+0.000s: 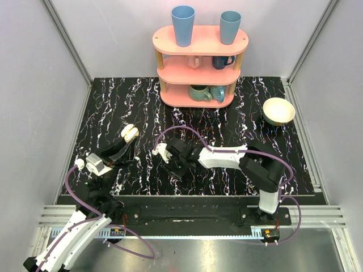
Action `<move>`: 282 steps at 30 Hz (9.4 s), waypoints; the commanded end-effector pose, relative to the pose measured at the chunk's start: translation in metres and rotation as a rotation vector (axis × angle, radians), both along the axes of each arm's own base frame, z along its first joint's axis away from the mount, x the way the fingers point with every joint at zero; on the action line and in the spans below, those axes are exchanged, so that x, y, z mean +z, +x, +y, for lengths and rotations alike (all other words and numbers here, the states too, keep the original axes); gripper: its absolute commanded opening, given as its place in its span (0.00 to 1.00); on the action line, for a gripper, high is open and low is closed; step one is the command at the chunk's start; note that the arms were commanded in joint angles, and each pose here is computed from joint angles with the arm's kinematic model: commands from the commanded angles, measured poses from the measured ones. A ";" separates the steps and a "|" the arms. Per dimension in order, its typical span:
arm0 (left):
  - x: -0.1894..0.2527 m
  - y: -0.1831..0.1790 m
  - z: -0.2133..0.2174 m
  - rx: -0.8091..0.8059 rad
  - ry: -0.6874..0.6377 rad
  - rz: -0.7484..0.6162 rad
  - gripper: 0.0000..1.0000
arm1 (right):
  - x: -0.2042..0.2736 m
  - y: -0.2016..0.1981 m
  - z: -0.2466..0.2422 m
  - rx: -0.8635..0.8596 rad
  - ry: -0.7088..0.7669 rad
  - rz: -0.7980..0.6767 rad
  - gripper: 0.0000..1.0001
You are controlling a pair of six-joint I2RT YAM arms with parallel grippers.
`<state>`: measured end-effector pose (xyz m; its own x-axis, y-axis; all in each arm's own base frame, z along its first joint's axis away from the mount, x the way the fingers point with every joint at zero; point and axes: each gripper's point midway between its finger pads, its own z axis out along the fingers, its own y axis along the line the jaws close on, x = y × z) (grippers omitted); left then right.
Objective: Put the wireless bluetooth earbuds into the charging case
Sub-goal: Adjust the left earbud at the center of the board, then pick up the left earbud from the center of the board, then insert the left earbud into the left side groove of the charging case.
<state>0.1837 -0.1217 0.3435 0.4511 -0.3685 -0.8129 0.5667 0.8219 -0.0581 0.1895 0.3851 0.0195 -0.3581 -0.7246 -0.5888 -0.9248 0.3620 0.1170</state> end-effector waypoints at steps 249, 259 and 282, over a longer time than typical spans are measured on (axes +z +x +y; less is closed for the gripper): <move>0.036 -0.012 -0.029 -0.177 -0.177 -0.255 0.00 | 0.365 -0.001 0.067 -0.424 1.330 -0.330 0.13; 0.040 -0.012 -0.027 -0.169 -0.196 -0.271 0.00 | 0.361 -0.004 0.071 -0.414 1.337 -0.307 0.12; 0.048 -0.021 -0.022 -0.161 -0.184 -0.315 0.00 | 0.330 0.006 0.072 -0.446 1.136 -0.396 0.17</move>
